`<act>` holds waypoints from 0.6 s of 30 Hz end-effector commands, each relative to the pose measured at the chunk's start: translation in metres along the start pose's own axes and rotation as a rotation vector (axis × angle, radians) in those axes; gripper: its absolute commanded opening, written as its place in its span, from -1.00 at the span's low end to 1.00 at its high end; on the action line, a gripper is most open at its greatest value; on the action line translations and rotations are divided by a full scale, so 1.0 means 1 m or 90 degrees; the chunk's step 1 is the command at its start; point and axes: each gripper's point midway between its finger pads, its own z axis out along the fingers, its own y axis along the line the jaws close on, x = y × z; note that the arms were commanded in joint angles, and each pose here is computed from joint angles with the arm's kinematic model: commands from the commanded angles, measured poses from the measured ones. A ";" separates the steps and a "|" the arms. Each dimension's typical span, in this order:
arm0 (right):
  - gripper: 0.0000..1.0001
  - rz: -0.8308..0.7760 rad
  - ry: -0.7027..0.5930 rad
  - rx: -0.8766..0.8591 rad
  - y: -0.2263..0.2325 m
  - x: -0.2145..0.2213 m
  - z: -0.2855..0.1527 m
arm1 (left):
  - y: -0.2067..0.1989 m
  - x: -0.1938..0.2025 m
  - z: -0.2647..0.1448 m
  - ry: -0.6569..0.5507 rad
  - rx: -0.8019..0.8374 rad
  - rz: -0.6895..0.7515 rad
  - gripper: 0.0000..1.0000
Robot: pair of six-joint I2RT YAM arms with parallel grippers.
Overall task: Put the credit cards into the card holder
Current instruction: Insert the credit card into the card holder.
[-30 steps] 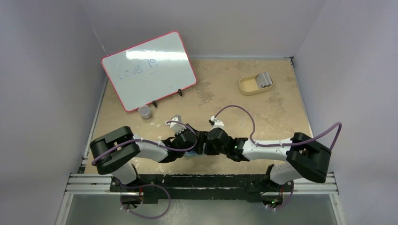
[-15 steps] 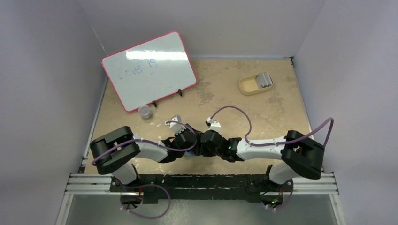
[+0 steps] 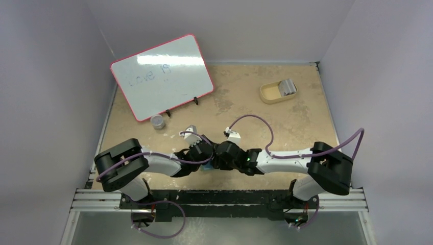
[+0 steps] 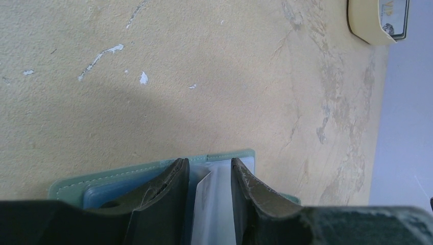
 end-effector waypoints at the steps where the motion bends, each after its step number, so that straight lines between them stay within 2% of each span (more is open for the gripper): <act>1: -0.21 -0.023 -0.033 0.139 -0.054 -0.006 0.003 | 0.041 0.009 -0.013 0.039 -0.079 0.054 -0.28; 18: -0.26 -0.029 -0.014 0.145 -0.057 0.001 0.010 | 0.043 -0.007 -0.028 0.030 -0.083 0.066 -0.32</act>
